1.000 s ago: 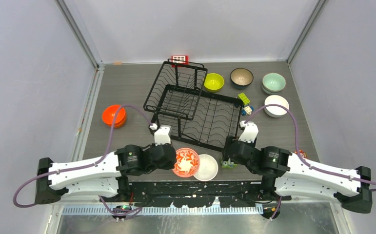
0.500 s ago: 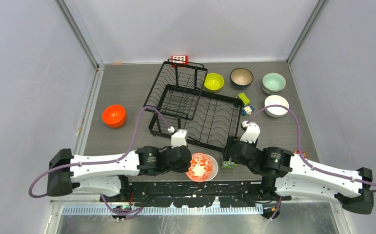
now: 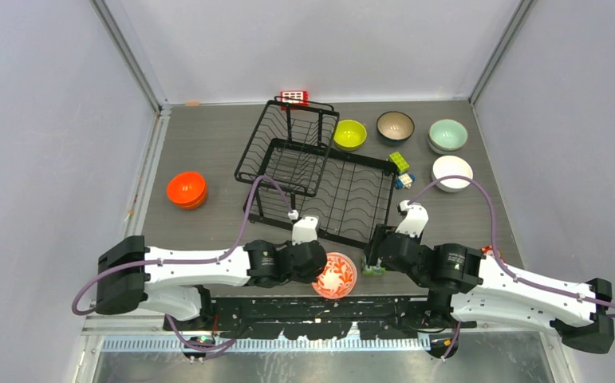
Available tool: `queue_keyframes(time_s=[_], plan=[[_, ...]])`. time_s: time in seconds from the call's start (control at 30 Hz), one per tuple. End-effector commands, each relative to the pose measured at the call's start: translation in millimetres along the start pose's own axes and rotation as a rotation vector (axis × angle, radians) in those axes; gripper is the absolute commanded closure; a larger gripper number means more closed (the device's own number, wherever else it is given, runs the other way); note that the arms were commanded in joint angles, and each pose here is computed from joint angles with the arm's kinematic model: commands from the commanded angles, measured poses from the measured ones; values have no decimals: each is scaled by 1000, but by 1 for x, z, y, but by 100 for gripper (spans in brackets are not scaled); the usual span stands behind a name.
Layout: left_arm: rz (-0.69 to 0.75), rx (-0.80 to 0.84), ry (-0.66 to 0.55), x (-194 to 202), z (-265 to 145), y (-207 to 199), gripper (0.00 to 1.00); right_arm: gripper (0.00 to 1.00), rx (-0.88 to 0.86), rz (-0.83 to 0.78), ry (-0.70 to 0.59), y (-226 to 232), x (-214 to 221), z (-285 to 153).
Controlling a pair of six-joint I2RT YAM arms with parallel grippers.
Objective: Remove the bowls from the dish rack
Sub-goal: Place the bowl with the bowl.
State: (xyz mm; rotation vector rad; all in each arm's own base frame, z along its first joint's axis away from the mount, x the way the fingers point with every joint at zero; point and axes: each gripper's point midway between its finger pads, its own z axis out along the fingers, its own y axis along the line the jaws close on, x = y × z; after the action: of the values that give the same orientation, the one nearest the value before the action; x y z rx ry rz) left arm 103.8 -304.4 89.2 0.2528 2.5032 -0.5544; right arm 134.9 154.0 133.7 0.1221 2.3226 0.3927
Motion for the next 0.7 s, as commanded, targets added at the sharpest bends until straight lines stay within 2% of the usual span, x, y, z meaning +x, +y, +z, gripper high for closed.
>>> queue_keyframes(time_s=[0.0, 0.5, 0.6, 0.67], plan=[[-33, 75, -100, -27, 1, -29, 100, 27, -28, 53, -27, 7, -6, 0], [-14, 48, -77, -14, 19, -24, 100, 27, -24, 50, -23, 7, -5, 1], [-14, 51, -76, -13, 18, -24, 97, 27, -25, 50, -23, 8, -5, 1], [-14, 55, -78, -15, 17, -24, 93, 27, -24, 50, -24, 8, -5, 1]])
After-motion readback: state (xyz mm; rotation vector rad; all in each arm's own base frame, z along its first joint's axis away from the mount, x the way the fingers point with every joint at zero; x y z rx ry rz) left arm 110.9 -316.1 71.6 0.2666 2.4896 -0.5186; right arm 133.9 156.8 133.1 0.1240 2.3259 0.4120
